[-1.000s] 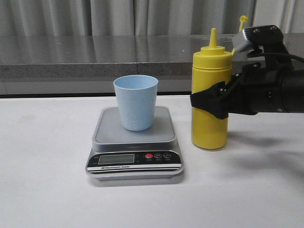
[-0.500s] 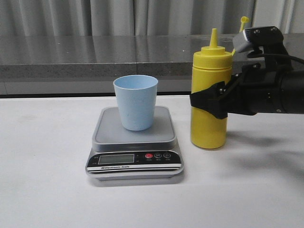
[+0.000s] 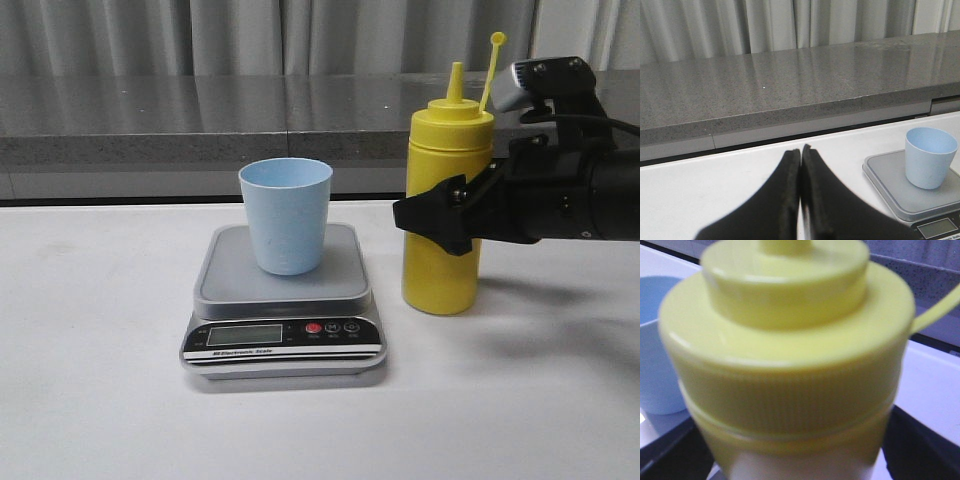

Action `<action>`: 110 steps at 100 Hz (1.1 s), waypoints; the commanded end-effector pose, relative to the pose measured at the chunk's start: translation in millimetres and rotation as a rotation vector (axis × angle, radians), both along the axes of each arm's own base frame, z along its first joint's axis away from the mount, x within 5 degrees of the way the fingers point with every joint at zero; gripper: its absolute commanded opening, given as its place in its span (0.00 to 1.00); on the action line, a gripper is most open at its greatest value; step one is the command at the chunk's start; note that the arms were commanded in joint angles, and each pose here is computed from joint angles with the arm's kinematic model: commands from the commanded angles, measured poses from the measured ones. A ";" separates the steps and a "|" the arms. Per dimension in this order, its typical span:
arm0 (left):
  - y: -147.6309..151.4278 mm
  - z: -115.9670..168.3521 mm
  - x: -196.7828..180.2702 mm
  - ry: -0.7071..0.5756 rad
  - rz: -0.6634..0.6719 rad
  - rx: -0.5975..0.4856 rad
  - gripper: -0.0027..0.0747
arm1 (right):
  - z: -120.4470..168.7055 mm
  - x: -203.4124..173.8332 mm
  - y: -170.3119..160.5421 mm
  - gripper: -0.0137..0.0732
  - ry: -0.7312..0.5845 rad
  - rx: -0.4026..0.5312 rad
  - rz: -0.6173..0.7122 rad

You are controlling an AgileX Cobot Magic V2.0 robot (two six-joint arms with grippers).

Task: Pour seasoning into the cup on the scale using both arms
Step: 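Open the right gripper and withdraw it from the bottle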

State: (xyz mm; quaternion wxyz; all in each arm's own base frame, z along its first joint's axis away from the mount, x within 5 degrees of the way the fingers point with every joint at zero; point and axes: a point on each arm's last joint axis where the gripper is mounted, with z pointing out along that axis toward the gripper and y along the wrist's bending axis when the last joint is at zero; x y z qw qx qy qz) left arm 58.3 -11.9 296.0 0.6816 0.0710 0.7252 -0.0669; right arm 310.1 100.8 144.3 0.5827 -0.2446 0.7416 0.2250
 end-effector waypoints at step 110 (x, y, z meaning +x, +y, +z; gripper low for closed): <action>0.5 16.1 -0.3 -0.094 0.006 -0.029 0.01 | 15.5 -19.7 -8.6 0.90 -0.051 0.062 -0.045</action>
